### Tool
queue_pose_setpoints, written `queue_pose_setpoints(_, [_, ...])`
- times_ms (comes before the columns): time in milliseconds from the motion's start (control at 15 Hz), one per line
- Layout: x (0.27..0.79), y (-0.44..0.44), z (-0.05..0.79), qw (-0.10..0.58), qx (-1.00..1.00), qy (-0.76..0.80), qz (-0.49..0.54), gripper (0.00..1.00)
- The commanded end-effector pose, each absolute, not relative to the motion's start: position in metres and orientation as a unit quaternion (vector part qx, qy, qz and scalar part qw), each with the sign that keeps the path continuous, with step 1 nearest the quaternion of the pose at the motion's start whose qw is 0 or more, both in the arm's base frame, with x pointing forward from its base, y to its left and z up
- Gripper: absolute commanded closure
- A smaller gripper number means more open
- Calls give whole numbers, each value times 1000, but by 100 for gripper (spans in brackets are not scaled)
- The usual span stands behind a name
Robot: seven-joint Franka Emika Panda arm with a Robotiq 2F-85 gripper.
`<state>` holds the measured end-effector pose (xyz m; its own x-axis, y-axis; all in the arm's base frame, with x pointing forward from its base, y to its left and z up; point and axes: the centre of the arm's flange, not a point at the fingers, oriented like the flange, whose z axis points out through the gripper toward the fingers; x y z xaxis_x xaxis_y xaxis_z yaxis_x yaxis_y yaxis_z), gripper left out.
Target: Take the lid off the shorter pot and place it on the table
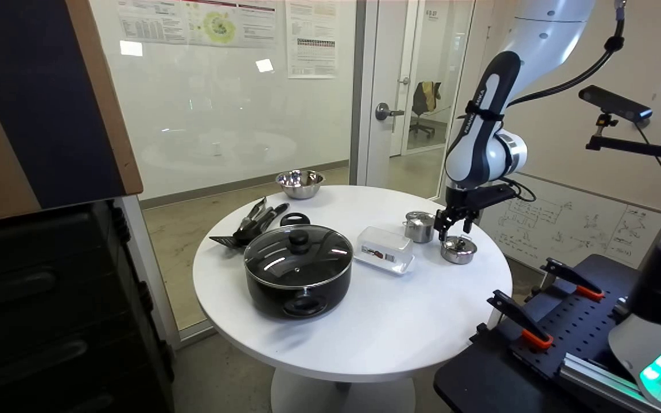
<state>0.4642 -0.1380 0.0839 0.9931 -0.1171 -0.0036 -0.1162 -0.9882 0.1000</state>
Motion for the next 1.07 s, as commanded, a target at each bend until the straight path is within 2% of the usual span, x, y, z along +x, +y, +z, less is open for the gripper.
queue_pose_setpoints(0, [465,-141,81,41,997,-58,-6,0])
queue_pose_setpoints(667, [454,-136,83,27,998,-57,-10,2])
queue_pose_setpoints(800, [451,-138,83,25,998,-61,-11,12])
queue_pose_setpoints(867, [450,-139,83,24,998,-64,-11,32])
queue_pose_setpoints(1000, [448,-142,84,21,997,-70,-10,37])
